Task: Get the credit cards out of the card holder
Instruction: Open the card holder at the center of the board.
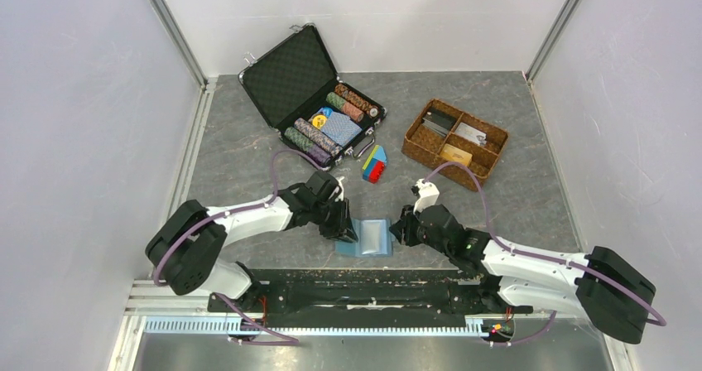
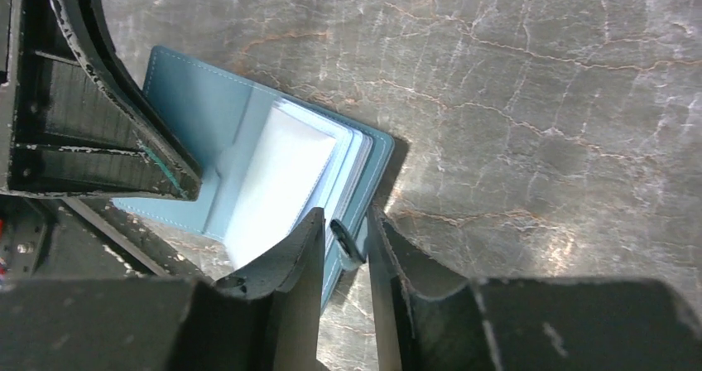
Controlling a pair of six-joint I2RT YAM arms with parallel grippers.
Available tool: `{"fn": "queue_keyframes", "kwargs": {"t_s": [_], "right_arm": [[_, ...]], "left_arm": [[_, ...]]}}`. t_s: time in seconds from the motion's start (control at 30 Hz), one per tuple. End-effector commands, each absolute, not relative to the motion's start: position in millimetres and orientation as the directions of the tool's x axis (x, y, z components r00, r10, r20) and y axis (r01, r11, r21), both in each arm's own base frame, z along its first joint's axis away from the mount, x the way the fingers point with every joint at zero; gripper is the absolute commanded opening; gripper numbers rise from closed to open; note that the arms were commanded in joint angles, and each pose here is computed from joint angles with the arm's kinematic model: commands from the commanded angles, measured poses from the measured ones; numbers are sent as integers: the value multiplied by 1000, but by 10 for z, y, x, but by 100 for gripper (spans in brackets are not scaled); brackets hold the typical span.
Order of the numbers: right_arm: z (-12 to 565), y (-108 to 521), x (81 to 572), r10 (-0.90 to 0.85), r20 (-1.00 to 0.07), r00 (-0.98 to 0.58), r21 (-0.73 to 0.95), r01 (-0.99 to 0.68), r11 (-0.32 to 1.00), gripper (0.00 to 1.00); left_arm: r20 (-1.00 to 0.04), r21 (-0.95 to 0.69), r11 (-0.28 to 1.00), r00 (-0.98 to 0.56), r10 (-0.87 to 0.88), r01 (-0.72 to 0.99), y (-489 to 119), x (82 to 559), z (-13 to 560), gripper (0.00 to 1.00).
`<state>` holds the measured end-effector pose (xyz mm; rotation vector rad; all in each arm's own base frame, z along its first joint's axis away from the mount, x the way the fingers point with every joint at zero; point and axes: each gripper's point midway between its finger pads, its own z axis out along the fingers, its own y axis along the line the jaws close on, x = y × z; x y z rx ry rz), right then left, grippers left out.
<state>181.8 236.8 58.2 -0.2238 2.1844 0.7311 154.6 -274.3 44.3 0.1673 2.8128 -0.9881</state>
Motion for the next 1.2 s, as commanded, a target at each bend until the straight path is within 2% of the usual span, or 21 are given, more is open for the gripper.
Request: {"fn": "queue_keyframes", "kwargs": {"t_s": [0.0,0.17,0.43,0.7,0.93,1.17], "right_arm": [[791,2402,1918,95,-760,-643,419,-373,828,32],[1093,2454,1919,125,-762,-636,452,-383,806,44],[1464,2792,1787,167,-752,-638,545,-460,701,43],[1105,3025,1637,128,-703,-699,582,-463,668,43],[604,2839,1654,95,-685,-722,526,-399,751,46],[355,2609,1671,121,-651,-749,543,-348,764,48]], "left_arm": [[-227,-587,786,-971,71,195,-2700,1578,314,28],[-213,-592,785,-975,64,181,-2699,1555,213,28],[-194,-623,766,-980,48,160,-2722,1503,163,28],[-174,-666,735,-985,15,129,-2768,1465,188,28],[-164,-664,739,-986,1,111,-2751,1455,144,29],[-167,-670,733,-986,8,119,-2762,1450,165,31]]}}
